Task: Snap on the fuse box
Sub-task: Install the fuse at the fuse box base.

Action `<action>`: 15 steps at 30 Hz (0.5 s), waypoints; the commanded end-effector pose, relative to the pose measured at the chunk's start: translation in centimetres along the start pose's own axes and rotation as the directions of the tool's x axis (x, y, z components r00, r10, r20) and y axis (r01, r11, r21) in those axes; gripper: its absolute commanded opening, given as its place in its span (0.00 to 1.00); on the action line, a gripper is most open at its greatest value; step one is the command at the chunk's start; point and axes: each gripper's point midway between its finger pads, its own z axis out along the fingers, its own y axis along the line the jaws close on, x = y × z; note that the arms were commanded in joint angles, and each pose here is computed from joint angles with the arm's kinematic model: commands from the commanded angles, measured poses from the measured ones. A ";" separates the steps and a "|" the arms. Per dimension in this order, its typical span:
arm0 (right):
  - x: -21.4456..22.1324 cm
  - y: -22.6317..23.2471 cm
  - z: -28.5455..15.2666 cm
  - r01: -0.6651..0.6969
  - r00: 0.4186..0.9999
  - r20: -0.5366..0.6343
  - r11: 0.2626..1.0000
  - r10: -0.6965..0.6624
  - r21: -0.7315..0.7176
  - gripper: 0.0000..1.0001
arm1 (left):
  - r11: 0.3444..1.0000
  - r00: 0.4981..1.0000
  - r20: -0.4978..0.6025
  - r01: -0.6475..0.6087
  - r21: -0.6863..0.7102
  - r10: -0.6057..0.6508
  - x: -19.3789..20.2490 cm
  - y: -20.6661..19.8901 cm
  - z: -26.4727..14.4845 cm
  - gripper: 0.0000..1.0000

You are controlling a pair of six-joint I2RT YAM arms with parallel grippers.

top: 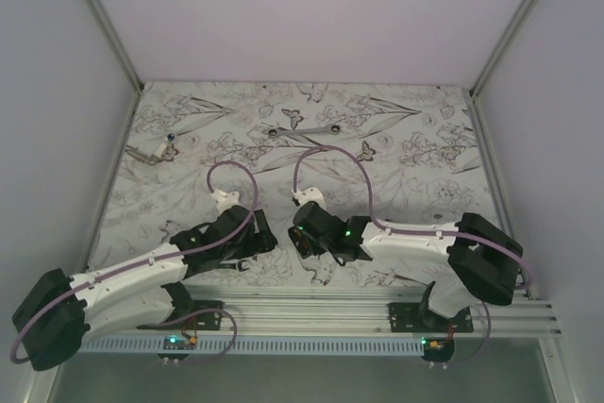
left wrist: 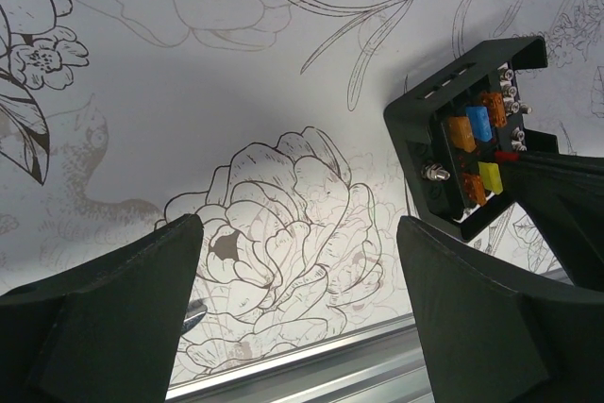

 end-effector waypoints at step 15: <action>6.5 -2.2 1.3 0.019 0.987 -0.161 0.995 -0.003 0.099 0.00 | 0.999 1.000 0.005 0.012 -0.047 -0.012 0.4 1.8 -0.2 0.88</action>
